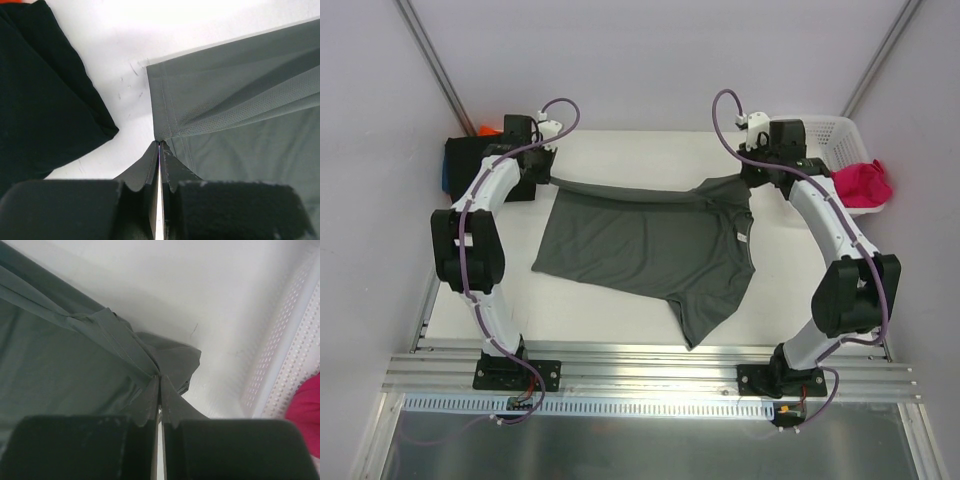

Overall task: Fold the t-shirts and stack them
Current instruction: Flatten the tshirt out, then fold the tshirt

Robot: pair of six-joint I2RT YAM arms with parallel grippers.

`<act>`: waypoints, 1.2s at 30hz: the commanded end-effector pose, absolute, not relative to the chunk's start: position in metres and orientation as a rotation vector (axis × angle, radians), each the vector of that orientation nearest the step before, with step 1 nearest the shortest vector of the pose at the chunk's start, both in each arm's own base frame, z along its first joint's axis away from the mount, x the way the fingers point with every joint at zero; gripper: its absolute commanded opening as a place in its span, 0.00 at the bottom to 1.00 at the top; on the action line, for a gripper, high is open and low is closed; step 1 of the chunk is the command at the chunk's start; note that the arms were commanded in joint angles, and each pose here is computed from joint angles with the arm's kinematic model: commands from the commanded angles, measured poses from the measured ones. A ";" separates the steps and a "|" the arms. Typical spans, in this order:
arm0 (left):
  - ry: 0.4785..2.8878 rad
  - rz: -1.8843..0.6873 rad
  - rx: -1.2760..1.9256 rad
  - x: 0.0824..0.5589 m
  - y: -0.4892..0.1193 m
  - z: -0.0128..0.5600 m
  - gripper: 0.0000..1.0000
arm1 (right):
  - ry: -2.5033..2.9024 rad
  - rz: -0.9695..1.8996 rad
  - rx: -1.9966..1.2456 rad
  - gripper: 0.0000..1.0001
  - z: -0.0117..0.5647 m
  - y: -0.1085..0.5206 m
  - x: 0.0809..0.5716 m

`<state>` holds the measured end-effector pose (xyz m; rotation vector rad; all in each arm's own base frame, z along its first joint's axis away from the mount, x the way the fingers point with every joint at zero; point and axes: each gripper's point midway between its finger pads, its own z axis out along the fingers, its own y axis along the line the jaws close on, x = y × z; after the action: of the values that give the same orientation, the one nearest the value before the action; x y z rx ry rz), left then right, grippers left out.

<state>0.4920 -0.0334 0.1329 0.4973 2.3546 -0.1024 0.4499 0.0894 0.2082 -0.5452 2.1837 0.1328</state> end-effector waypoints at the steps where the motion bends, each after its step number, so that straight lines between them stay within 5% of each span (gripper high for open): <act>1: 2.301 -0.090 0.457 0.487 -0.029 0.160 0.00 | 2.134 0.185 -0.546 0.01 0.230 0.100 0.430; 11: 2.348 -0.127 0.396 0.493 -0.031 0.142 0.00 | 2.198 0.205 -0.584 0.01 0.204 0.103 0.401; 36: 2.463 -0.180 0.353 0.504 -0.032 0.103 0.00 | 2.272 0.230 -0.615 0.01 0.163 0.113 0.435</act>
<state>0.5042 -0.0380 0.0907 0.3830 2.4719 -0.1710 0.4231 0.1022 0.1399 -0.6115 2.3488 0.1932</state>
